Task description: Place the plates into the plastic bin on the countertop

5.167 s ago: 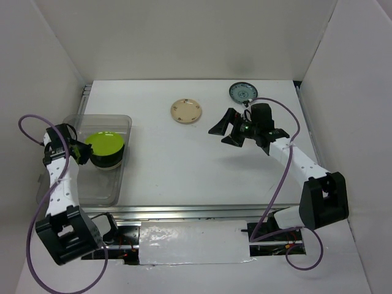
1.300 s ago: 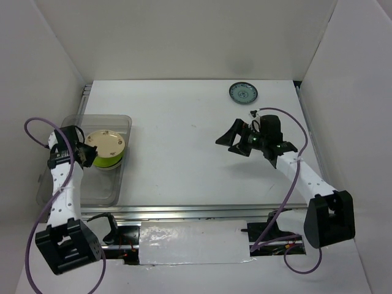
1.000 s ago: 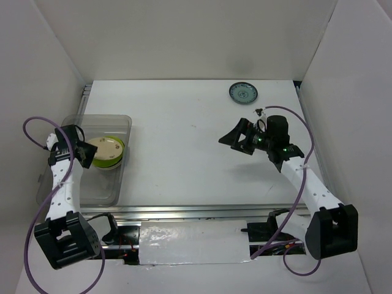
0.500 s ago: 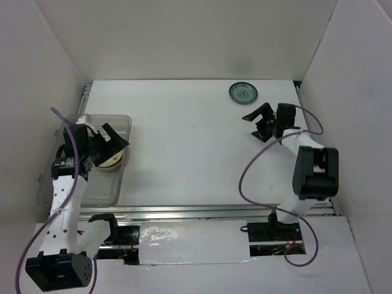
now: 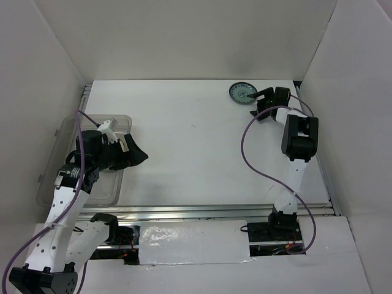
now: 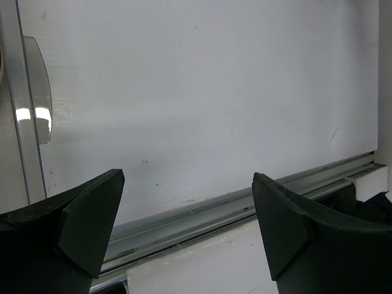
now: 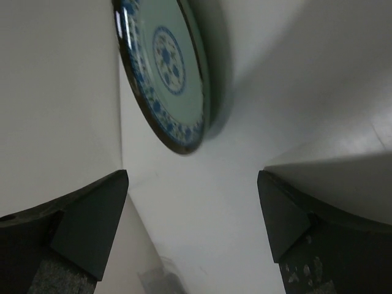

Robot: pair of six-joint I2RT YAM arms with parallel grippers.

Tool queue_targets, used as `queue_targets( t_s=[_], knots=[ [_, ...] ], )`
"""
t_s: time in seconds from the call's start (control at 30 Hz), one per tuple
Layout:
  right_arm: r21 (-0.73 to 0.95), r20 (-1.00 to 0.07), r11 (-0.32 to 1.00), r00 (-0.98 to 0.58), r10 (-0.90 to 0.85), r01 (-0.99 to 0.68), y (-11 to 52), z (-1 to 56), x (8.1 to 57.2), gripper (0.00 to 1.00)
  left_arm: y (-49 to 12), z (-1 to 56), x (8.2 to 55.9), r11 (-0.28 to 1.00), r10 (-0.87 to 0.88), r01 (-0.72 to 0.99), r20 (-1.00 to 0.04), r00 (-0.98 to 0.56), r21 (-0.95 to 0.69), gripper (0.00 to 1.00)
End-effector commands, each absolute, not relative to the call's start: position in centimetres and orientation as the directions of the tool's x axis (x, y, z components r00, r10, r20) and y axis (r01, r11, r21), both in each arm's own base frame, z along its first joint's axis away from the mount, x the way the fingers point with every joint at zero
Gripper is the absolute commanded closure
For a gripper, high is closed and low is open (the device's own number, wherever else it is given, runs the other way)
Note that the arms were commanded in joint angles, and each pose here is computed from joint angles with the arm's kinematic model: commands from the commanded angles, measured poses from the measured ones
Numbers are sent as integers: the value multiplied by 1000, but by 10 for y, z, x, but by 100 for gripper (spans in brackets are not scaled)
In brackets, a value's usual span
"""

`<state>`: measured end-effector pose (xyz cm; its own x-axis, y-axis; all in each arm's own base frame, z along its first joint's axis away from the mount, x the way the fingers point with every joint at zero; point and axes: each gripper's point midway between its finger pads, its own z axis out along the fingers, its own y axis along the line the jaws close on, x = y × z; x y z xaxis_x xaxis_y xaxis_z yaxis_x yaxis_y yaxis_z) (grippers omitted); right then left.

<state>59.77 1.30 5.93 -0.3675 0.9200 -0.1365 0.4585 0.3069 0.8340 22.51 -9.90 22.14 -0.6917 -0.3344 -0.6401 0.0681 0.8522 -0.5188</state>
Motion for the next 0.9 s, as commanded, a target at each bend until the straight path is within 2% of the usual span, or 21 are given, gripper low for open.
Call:
queue_targets(
  t_s=[0.0, 0.1, 0.17, 0.2, 0.3, 0.37, 0.4, 0.47, 0.57, 0.6, 0.67, 0.7, 0.73, 0.77, 0.8, 0.87],
  knots=[
    [800, -52, 235, -326, 944, 552, 12, 29, 614, 6, -101, 219, 227, 858, -307, 100, -660, -686, -504, 1],
    [777, -37, 229, -321, 946, 587, 12, 19, 626, 13, -99, 218, 228, 865, -309, 84, -658, -687, -494, 1],
    [791, -52, 231, -313, 948, 566, 13, 30, 637, 23, -102, 221, 227, 857, -312, 96, -658, -685, -506, 1],
    [781, -51, 231, -309, 950, 580, 12, 22, 640, 31, -103, 224, 229, 854, -316, 100, -663, -678, -510, 1],
    [762, -56, 240, -308, 950, 601, 10, 21, 651, 43, -102, 224, 229, 854, -320, 99, -666, -674, -511, 1],
    [764, -68, 244, -302, 951, 597, 10, 26, 654, 63, -98, 222, 231, 867, -314, 85, -670, -672, -491, 1],
    [768, -72, 243, -298, 952, 593, 10, 29, 655, 86, -97, 220, 231, 870, -313, 80, -670, -673, -486, 1],
    [766, -80, 248, -296, 952, 593, 9, 34, 653, 100, -96, 219, 234, 874, -310, 74, -669, -676, -480, 1],
    [745, -158, 321, -312, 937, 585, 11, 43, 640, 100, -95, 216, 237, 876, -319, 55, -662, -679, -479, 1],
    [758, -213, 356, -309, 927, 546, 13, 79, 636, 100, -94, 218, 239, 877, -323, 49, -662, -676, -478, 1],
    [676, -328, 467, -335, 883, 571, 22, 84, 608, 100, -94, 223, 243, 872, -339, 42, -664, -666, -488, 1],
    [682, -409, 522, -325, 853, 512, 28, 133, 597, 100, -97, 233, 246, 864, -347, 55, -672, -654, -500, 1],
    [601, -463, 610, -397, 792, 516, 31, 129, 570, 100, -100, 239, 251, 857, -352, 66, -674, -649, -511, 1],
    [533, -538, 666, -398, 743, 522, 38, 140, 558, 100, -104, 246, 254, 845, -363, 76, -671, -647, -530, 1],
    [518, -599, 731, -421, 681, 446, 68, 179, 539, 100, -112, 258, 258, 825, -360, 125, -683, -636, -551, 1],
    [417, -637, 815, -510, 578, 402, 87, 174, 501, 100, -127, 273, 270, 793, -342, 191, -682, -646, -579, 1]
  ],
)
